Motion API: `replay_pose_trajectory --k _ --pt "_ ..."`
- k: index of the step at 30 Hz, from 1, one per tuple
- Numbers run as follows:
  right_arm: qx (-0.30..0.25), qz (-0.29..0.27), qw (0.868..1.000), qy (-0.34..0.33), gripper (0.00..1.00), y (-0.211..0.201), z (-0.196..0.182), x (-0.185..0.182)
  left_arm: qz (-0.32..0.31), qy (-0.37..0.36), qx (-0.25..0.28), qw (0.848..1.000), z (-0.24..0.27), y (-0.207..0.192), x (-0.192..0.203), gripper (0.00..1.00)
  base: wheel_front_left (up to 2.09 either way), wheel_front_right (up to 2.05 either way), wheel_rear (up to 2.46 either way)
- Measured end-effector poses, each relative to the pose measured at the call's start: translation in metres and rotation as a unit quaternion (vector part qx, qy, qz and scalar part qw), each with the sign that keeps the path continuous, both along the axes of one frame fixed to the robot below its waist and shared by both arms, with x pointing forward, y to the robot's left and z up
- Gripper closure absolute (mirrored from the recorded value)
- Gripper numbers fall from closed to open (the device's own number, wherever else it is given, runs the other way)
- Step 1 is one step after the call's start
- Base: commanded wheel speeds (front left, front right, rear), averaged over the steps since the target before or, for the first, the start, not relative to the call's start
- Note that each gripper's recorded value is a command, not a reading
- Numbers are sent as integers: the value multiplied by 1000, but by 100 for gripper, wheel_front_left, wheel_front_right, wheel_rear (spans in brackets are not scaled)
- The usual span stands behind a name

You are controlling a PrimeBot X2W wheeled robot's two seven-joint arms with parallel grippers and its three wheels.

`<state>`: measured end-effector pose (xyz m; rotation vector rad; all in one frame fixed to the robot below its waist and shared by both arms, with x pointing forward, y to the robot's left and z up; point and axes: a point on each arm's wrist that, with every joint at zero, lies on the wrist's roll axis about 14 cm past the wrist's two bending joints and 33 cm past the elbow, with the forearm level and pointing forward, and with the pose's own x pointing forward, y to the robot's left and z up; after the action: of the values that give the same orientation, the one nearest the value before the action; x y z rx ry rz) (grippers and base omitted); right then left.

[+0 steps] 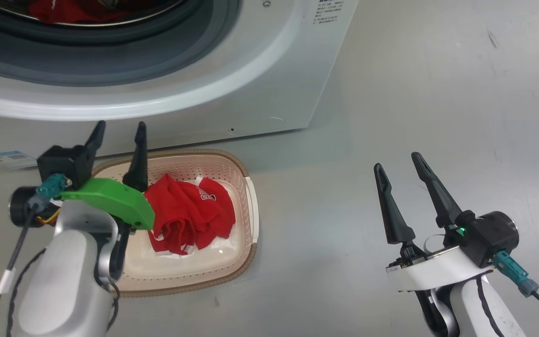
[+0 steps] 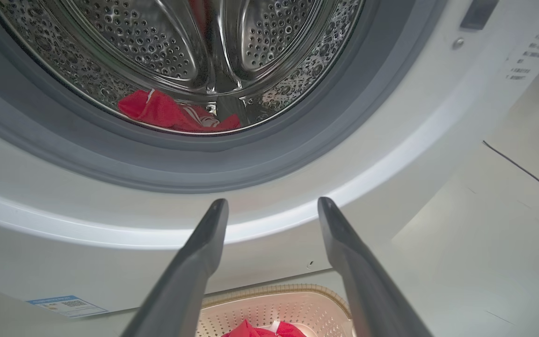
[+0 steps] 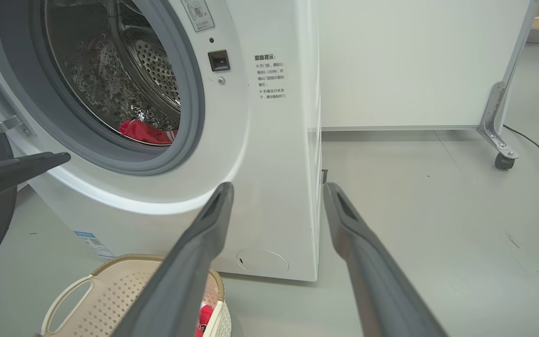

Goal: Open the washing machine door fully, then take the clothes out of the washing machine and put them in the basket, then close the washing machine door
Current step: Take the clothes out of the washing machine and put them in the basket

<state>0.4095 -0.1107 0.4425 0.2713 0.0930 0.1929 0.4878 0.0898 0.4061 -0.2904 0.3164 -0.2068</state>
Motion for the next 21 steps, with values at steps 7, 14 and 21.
replay_pose_trajectory --k 7,14,21 --pt "6 -14 1000 13 0 -10 -15 16 -31 43 18 998 -28 -2 43 0 0 0 0" --pt "14 -33 999 29 0 -23 -31 29 -64 77 40 994 -54 -8 83 0 0 0 0" --pt "13 -50 998 48 0 -34 -47 32 -90 92 58 990 -65 -15 120 0 0 0 0"
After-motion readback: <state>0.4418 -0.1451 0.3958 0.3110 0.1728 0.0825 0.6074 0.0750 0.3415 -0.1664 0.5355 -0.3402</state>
